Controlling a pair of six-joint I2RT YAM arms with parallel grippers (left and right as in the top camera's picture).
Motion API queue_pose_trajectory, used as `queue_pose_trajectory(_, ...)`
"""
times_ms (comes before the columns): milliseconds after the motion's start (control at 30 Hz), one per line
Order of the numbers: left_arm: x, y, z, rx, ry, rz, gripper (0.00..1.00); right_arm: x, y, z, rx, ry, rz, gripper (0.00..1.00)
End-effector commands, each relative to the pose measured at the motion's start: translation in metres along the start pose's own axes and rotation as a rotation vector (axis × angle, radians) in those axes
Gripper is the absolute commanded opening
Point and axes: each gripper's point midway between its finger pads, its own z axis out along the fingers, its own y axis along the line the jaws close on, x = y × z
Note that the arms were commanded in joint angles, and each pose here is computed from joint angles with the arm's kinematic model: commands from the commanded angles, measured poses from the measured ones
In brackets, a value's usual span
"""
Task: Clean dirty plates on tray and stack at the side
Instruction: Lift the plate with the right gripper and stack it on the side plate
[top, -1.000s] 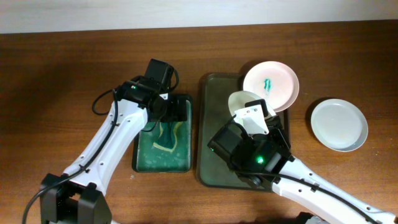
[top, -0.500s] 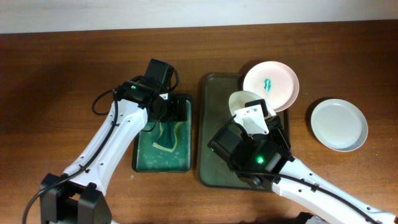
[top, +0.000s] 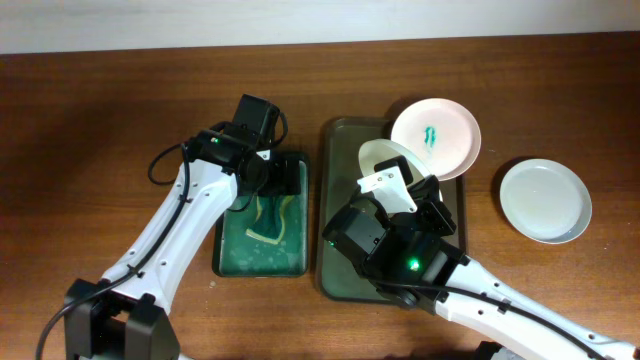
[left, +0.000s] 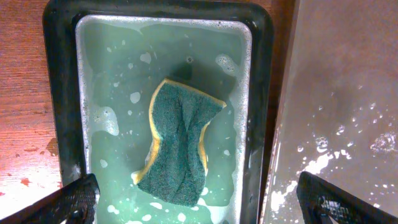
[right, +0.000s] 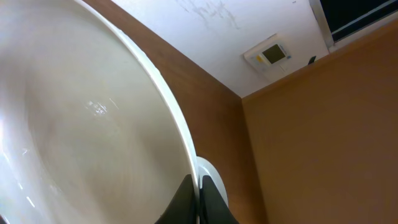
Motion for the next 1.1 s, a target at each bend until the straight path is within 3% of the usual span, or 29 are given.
queue_pose_trajectory(0, -0.004, -0.001, -0.006, 0.013, -0.016, -0.002, 0.99, -0.008, -0.012, -0.004, 0.028, -0.022, 0.032, 0.04)
queue_pose_trajectory(267, -0.004, -0.001, -0.006, 0.013, -0.016, -0.002, 0.99, -0.007, -0.008, -0.004, 0.004, -0.017, 0.041, 0.04)
queue_pose_trajectory(367, -0.004, -0.001, -0.006, 0.013, -0.016, -0.002, 0.99, 0.002, 0.005, 0.004, -0.081, 0.046, 0.192, 0.04)
queue_pose_trajectory(467, -0.004, -0.001, -0.006, 0.013, -0.016, -0.002, 1.0, 0.045, 0.026, 0.044, -0.322, 0.352, 0.406, 0.04)
queue_pose_trajectory(567, -0.004, -0.001, -0.006, 0.013, -0.016, -0.002, 0.99, 0.086, 0.005, 0.087, -0.481, 0.556, 0.557, 0.04)
queue_pose_trajectory(633, -0.004, -0.001, -0.006, 0.013, -0.016, -0.002, 0.99, 0.108, -0.016, 0.11, -0.558, 0.611, 0.708, 0.04)
queue_pose_trajectory(667, -0.004, -0.001, -0.006, 0.013, -0.016, -0.002, 0.99, 0.135, -0.043, 0.13, -0.556, 0.655, 0.9, 0.04)
queue_pose_trajectory(767, -0.004, -0.001, -0.006, 0.013, -0.016, -0.002, 0.99, 0.204, -0.102, 0.161, -0.373, 0.725, 1.217, 0.04)
queue_pose_trajectory(900, -0.004, -0.001, -0.006, 0.013, -0.016, -0.002, 0.99, 0.282, -0.134, 0.18, -0.146, 0.839, 1.467, 0.04)
queue_pose_trajectory(1000, -0.004, -0.001, -0.006, 0.013, -0.016, -0.002, 0.99, 0.322, -0.113, 0.187, -0.146, 0.982, 1.502, 0.04)
queue_pose_trajectory(1033, -0.004, -0.001, -0.006, 0.013, -0.016, -0.002, 0.99, 0.326, -0.104, 0.187, -0.162, 1.017, 1.501, 0.06)
queue_pose_trajectory(1067, -0.004, -0.001, -0.006, 0.013, -0.016, -0.002, 0.99, 0.329, -0.096, 0.187, -0.177, 1.047, 1.497, 0.31)
